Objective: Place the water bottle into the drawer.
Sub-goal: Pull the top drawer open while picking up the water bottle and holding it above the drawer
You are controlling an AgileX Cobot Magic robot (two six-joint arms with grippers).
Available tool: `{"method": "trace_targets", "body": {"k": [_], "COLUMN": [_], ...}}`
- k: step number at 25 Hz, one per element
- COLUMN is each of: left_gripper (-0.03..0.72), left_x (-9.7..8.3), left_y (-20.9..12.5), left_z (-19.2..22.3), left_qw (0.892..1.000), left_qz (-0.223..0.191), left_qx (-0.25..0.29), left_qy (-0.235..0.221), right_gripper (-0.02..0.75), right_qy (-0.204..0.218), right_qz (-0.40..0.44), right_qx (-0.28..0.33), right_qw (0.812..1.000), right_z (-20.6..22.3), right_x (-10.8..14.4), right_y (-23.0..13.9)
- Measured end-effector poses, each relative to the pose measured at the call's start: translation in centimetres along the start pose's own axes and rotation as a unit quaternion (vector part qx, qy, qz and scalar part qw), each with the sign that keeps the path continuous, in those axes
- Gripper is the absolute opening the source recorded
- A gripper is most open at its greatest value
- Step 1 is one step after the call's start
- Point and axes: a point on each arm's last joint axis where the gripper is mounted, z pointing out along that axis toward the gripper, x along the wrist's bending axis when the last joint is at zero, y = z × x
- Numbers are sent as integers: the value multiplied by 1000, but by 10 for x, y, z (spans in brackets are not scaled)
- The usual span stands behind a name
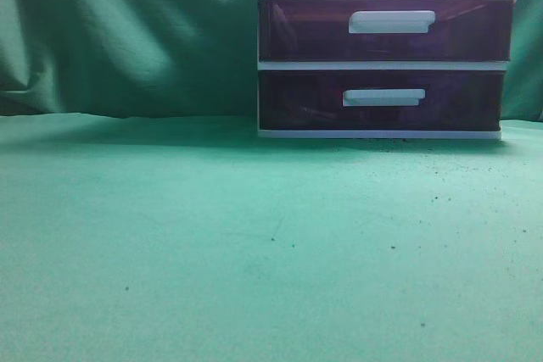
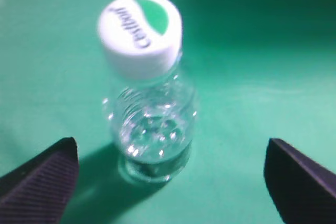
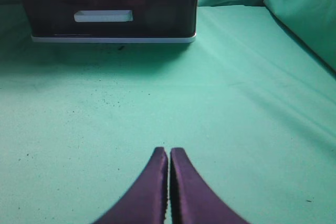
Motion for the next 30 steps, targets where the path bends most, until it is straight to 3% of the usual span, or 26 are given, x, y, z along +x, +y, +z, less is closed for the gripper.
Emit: {"method": "trace_targets", "body": {"k": [5,12,20,22,23,30], "left_gripper": [633,633,312,319,272,283], "left_x": [-4,7,7,7,7,3], "left_y": [6,11,11,11,11,35], "left_z": [30,66,75,75,75,38], "left_qw": [999,1000,1000,1000,1000,998], "left_qz": [1,-12,-14,-13,-13,20], "left_qx": [-26,-7,-13,-13,-13,-65], "left_qy": [-26,-14,-20,-20,-20,-18], "right_gripper": [0,0,0,0,0,0], "right_qy": [0,0,0,0,0,0], "right_qz": [0,0,0,0,0,0], "right_qx": [0,0,0,0,0,0], "right_qw": [1000,1000,1000,1000,1000,1000], "right_z": [0,0,0,0,0,0], "right_x": [0,0,0,0,0,0], "right_y": [0,0,0,0,0,0]}}
